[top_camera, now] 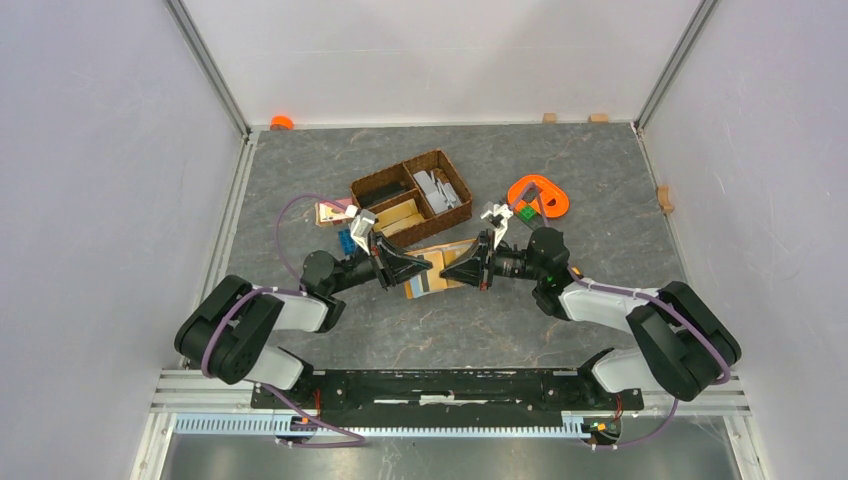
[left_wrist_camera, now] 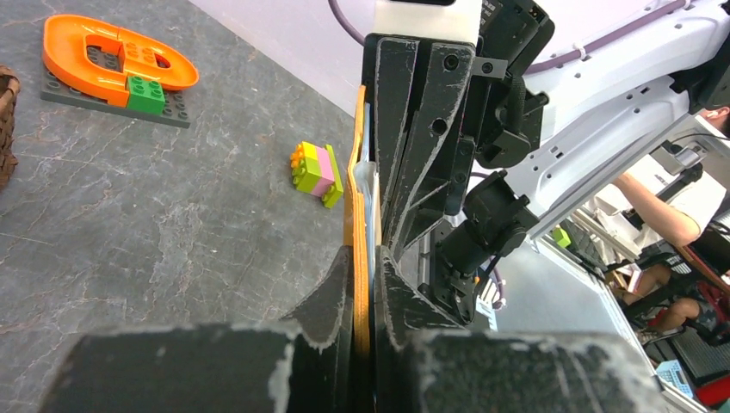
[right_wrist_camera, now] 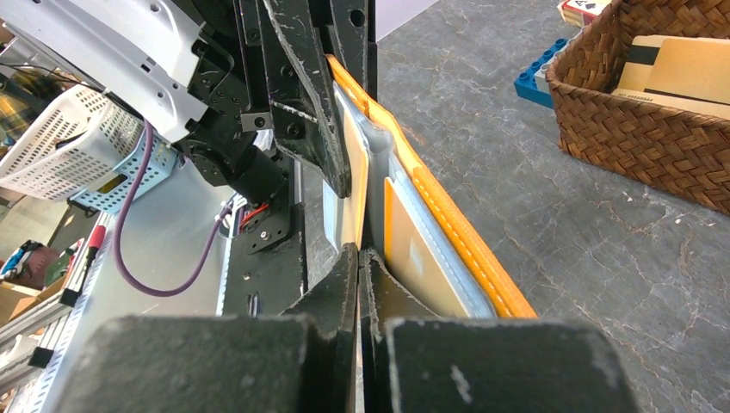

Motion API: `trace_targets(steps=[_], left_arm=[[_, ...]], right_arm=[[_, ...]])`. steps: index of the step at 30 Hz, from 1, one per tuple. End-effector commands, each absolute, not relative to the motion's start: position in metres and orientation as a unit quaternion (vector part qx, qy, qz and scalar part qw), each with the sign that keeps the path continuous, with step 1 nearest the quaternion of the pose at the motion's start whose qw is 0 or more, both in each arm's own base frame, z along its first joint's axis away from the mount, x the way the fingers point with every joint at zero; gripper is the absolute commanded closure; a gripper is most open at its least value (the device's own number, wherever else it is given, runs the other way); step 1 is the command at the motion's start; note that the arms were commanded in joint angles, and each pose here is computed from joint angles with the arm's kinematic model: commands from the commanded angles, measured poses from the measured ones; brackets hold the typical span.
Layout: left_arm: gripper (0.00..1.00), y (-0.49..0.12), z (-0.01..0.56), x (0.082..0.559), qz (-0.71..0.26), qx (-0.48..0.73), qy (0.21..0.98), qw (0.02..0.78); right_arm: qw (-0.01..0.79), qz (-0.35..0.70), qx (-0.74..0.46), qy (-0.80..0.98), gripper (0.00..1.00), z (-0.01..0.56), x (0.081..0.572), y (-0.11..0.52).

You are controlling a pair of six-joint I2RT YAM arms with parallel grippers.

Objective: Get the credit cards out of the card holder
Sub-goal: Remove the credit card from the card holder.

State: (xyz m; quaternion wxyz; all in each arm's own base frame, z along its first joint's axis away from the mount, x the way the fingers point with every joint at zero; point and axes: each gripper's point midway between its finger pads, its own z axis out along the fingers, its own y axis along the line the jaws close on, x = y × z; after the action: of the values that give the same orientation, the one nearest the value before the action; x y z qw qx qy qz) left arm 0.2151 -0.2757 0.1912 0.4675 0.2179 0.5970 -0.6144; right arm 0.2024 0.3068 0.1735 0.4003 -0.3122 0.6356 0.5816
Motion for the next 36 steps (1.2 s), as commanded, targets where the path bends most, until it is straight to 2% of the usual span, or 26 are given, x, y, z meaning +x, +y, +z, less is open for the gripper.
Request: trace_targets(steps=[1,18,19,22,23,32,36], left_arm=[[0.98,-0.277,0.205,0.218,-0.618,0.224,0.575,0.486],[0.98,-0.267,0.212,0.215,-0.626,0.218,0.566,0.49],[0.98,-0.267,0.213,0.214,-0.627,0.219,0.565,0.49],[0.98,-0.268,0.214,0.213,-0.631,0.222,0.564,0.484],[0.98,-0.268,0.214,0.213,-0.632,0.223,0.564,0.482],[0.98,-0.269,0.221,0.206,-0.642,0.222,0.558,0.476],[0.98,-0.27,0.223,0.204,-0.645,0.223,0.556,0.475]], right_arm=[[0.435,0.579,-0.332,0.604,1.0,0.195,0.205,0.308],[0.449,0.589,-0.305,0.599,1.0,0.199,0.21,0.284],[0.449,0.589,-0.306,0.598,0.99,0.199,0.21,0.284],[0.449,0.59,-0.309,0.596,0.75,0.198,0.21,0.285],[0.448,0.589,-0.309,0.598,0.73,0.197,0.211,0.285],[0.429,0.59,-0.325,0.602,0.63,0.19,0.211,0.301],[0.426,0.588,-0.332,0.602,0.62,0.188,0.211,0.306]])
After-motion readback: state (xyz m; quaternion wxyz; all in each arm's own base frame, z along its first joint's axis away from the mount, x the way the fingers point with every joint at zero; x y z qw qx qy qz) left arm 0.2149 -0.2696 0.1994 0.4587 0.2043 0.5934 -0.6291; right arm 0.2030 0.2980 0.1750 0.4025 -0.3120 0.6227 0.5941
